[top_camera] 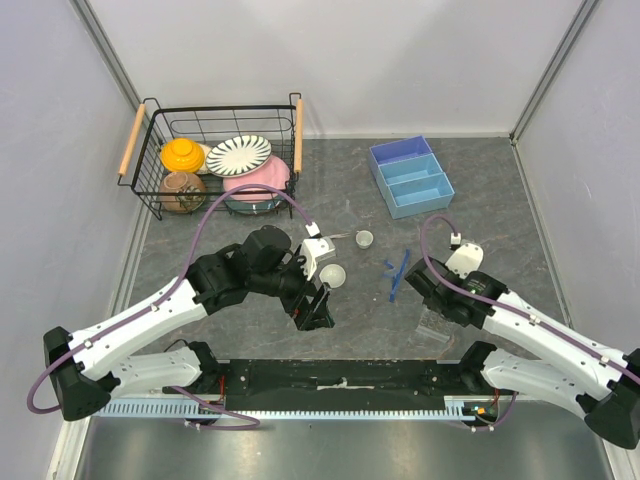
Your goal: Organize the chemistry lab equipment
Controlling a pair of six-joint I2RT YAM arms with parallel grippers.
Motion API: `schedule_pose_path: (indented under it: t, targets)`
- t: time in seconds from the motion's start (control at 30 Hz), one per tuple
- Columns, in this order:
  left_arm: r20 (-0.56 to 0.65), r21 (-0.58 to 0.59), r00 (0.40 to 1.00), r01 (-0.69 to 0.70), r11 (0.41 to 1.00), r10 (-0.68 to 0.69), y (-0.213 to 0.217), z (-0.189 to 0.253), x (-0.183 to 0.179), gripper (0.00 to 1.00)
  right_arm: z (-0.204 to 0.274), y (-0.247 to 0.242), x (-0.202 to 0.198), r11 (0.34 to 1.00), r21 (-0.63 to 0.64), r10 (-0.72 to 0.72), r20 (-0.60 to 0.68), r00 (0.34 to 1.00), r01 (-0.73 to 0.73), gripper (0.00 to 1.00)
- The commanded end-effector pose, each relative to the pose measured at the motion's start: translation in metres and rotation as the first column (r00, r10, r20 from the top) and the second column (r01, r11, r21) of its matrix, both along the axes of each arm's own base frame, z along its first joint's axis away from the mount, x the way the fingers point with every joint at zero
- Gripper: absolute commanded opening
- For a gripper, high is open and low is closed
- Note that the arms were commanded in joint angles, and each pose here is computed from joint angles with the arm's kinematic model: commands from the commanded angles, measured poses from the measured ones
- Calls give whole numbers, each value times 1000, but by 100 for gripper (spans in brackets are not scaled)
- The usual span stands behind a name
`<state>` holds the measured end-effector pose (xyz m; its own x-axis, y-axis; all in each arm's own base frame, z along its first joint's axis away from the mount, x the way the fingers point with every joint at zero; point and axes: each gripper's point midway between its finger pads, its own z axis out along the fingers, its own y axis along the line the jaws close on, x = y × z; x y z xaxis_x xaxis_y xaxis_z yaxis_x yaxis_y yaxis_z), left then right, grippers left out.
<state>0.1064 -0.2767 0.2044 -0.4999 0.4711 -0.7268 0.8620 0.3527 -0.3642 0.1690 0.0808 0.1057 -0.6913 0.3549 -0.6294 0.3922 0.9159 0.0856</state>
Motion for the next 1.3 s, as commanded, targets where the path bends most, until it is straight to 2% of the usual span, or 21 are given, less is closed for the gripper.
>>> schedule_pose_path:
  t: [0.0, 0.27, 0.4, 0.6, 0.9, 1.1, 1.27]
  targets:
    - [42, -2, 999, 8, 1000, -8, -1, 4, 7, 100, -3, -1, 4, 1000, -5, -18, 22, 1000, 19, 0]
    - [44, 3, 999, 3, 1000, -3, -1, 3, 7, 100, -8, -1, 3, 1000, -18, -16, 6, 1000, 16, 1]
    - [38, 9, 999, 3, 1000, -3, -1, 1, 8, 100, -11, -1, 3, 1000, -25, -16, 0, 1000, 16, 14]
    - [40, 11, 999, 3, 1000, -3, -1, 0, 8, 100, -11, -1, 3, 1000, -22, -17, 2, 1000, 17, 26]
    - [36, 13, 999, -1, 1000, 1, -2, 0, 10, 100, -7, 1, 5, 1000, -20, -13, 5, 1000, 13, 32]
    - [31, 7, 1000, 2, 1000, -2, -3, 1, 9, 100, 14, 1, 6, 1000, -31, 3, 7, 1000, -3, 34]
    - [31, -3, 1000, 0, 1000, 0, -2, 3, 8, 100, 28, 6, 1, 997, -35, 71, -35, 997, -72, 40]
